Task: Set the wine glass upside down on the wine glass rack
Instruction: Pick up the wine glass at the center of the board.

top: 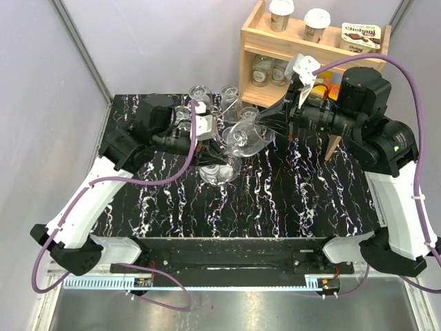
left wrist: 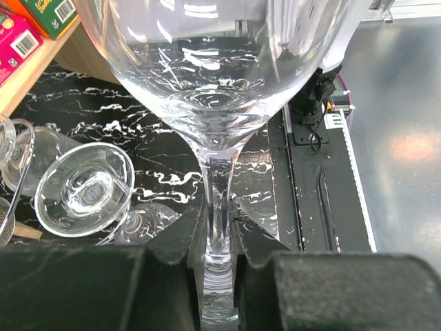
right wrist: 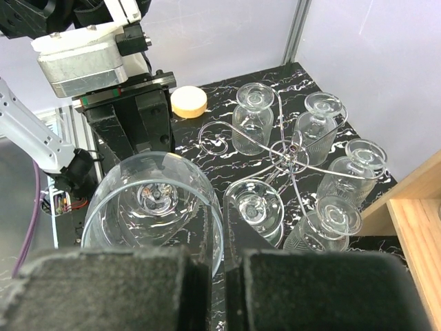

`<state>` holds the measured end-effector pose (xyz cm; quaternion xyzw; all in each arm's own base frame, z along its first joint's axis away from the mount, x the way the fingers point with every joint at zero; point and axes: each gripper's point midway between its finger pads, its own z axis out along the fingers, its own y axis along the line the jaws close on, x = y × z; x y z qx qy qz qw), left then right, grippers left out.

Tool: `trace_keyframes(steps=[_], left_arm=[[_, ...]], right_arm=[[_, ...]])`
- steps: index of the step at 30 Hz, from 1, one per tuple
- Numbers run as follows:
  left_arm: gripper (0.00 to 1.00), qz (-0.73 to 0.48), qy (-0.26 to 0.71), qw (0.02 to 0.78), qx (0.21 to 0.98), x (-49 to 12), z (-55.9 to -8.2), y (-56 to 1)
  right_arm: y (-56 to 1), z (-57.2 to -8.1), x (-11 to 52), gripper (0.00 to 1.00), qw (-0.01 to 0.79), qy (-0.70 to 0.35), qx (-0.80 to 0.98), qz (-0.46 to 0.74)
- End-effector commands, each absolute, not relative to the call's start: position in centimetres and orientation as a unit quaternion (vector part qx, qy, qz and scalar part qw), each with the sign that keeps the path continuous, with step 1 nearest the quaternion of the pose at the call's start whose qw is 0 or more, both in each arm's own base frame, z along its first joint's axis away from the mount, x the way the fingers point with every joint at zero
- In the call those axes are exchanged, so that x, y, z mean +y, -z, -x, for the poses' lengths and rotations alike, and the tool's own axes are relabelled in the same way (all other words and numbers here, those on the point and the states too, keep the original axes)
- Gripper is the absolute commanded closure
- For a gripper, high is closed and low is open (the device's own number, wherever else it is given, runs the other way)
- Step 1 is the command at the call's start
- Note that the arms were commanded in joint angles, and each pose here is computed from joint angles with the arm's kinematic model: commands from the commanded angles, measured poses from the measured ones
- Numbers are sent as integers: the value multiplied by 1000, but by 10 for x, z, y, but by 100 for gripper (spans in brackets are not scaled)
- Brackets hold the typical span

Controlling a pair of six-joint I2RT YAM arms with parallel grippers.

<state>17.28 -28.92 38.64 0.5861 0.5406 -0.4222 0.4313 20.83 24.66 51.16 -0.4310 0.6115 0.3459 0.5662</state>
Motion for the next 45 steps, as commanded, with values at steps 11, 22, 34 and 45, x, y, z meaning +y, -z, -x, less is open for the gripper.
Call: trace_keyframes(steps=[11, 22, 34, 45], left_arm=[[100, -606, 259, 522, 542, -239, -182, -418], [100, -628, 162, 542, 534, -206, -185, -438], [100, -681, 4, 507, 529, -169, -212, -432], [100, -718, -165, 485, 471, -146, -236, -443]], right_arm=[[-513, -201, 233, 50, 597, -322, 597, 428], [-526, -181, 230, 19, 596, -330, 567, 463], [-516, -181, 247, 5, 557, -362, 563, 491], [-503, -192, 264, 7, 525, -394, 577, 486]])
